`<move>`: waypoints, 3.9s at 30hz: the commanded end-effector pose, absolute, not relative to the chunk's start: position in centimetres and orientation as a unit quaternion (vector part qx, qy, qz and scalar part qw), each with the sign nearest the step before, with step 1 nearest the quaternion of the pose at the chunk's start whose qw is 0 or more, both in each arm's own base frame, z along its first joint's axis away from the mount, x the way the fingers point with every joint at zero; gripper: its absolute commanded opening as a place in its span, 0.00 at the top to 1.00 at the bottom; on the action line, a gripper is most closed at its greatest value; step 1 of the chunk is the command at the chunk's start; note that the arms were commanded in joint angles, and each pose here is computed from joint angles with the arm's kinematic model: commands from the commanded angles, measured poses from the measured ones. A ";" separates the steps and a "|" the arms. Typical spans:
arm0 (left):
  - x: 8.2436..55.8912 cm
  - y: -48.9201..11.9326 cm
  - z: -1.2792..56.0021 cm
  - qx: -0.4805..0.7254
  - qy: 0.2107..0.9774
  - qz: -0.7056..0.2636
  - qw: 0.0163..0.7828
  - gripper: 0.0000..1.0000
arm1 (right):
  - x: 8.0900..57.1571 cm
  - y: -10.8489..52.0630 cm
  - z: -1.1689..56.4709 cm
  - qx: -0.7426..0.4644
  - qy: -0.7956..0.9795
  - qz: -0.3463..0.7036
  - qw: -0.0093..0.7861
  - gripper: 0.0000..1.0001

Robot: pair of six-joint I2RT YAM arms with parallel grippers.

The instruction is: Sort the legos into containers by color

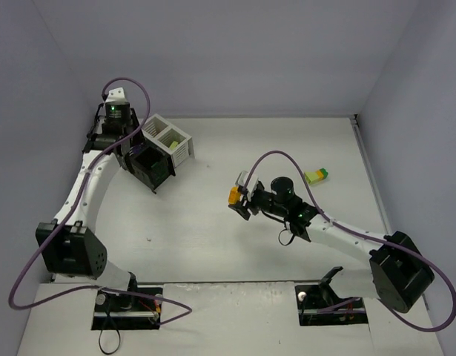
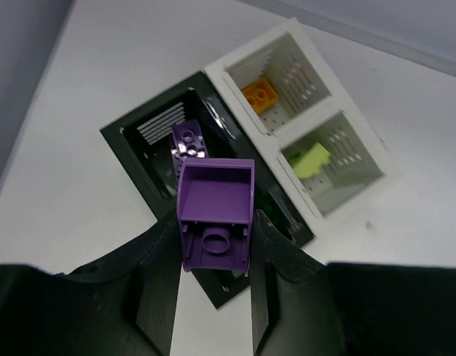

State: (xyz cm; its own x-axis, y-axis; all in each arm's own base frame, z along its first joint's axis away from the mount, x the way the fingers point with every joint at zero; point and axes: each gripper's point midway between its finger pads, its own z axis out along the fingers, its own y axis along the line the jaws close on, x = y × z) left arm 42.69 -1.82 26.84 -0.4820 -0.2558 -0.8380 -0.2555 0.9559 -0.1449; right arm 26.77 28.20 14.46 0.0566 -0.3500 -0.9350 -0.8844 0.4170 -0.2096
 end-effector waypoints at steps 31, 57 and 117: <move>49.2 2.5 25.9 -0.156 0.851 -0.003 0.502 0.33 | 27.0 29.0 18.5 -0.475 0.593 0.258 0.597 0.95; 27.0 -30.6 28.0 0.181 0.833 -0.392 0.346 0.23 | 25.2 28.9 20.3 -0.489 0.552 0.275 0.616 0.93; 50.4 -9.6 33.0 -0.025 0.769 -0.026 0.638 0.89 | 31.1 23.8 21.0 -0.332 0.662 0.234 0.630 0.00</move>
